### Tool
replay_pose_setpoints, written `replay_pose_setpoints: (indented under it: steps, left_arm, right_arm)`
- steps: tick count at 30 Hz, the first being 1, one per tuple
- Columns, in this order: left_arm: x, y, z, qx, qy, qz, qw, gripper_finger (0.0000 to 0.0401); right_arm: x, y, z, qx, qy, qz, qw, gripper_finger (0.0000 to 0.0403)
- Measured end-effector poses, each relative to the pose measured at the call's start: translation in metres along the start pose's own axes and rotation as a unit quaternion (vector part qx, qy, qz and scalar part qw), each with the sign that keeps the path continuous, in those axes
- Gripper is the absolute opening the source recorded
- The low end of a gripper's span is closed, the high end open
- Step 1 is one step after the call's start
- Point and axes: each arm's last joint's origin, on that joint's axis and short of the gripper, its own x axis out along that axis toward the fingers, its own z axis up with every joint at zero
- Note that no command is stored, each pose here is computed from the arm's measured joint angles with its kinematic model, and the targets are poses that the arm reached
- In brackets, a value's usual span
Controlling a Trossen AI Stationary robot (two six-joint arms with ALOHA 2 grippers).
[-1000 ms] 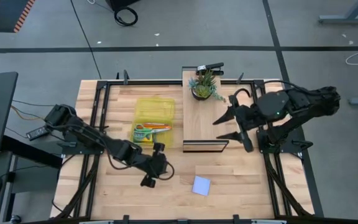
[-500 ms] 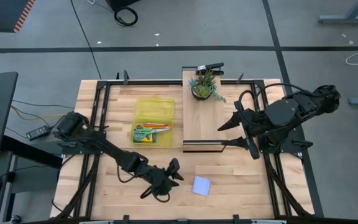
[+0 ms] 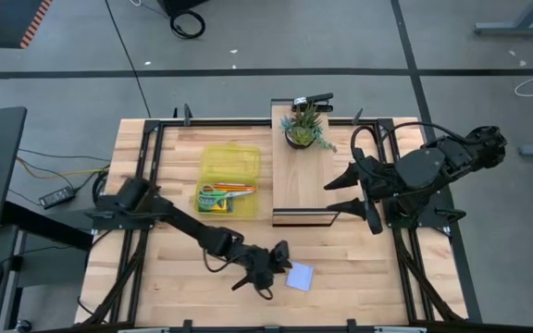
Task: Pack school essentials
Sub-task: Put the notepad into the supply box
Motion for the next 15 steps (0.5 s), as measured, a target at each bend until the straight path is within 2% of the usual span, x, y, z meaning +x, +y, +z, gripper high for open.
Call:
replay_pose_setpoints:
  steps: [9, 15]
  left_arm:
    - [0.028, 0.004, -0.011, 0.076, 0.011, -0.017, 0.997, 0.0153]
    - [0.028, -0.003, -0.017, 0.085, 0.005, -0.073, 0.994, 0.0148]
  right_arm:
    - [0.000, 0.000, 0.000, 0.000, -0.004, -0.009, 1.000, 0.0237]
    - [0.000, -0.001, 0.001, -0.004, -0.006, -0.011, 1.000, 0.0237]
